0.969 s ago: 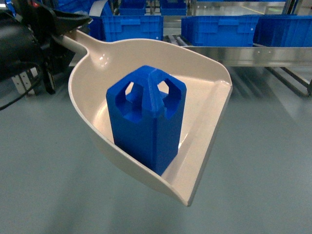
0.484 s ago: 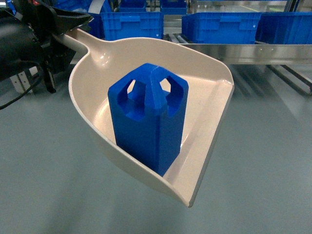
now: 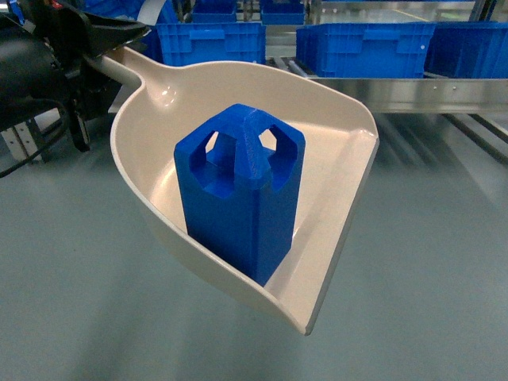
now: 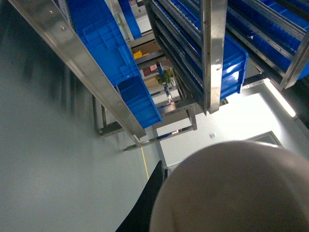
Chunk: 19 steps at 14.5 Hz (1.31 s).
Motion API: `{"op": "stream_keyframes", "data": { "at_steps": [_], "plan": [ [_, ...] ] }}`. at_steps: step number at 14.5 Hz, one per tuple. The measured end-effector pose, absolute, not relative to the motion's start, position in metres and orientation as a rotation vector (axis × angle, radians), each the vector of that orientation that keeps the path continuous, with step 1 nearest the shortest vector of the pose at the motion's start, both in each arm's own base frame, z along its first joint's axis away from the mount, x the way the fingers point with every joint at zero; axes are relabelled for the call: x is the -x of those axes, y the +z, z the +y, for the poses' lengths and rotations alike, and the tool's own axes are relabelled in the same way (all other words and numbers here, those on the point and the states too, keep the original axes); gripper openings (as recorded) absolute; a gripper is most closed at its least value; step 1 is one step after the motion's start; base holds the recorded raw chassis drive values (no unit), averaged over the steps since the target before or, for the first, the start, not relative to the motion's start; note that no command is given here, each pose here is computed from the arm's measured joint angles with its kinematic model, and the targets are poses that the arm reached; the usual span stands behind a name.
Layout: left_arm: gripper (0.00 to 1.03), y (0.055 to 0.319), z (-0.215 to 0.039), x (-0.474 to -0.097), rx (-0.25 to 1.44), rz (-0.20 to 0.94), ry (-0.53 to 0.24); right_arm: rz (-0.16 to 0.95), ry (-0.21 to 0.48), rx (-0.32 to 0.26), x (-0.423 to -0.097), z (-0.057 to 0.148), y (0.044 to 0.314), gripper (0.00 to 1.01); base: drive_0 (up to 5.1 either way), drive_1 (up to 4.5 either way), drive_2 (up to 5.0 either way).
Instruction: Place part in tray to right shelf
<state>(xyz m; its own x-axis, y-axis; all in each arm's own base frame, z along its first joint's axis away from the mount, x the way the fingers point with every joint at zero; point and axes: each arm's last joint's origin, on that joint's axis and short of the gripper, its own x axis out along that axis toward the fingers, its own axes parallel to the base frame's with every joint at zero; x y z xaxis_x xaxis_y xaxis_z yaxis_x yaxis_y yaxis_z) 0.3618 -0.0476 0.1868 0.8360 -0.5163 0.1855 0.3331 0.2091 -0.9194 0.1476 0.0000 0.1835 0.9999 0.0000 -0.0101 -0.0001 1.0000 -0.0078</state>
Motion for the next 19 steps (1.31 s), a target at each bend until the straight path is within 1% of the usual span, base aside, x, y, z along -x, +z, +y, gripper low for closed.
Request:
{"op": "stream_keyframes", "data": {
  "at_steps": [19],
  "plan": [
    [0.12, 0.1866, -0.0473, -0.3618, 1.226, 0.176, -0.593, 0.01, 0.0, 0.008, -0.1476, 0.0, 0.1834, 0.98, -0.1, 4.12, -4.2]
  ]
}}
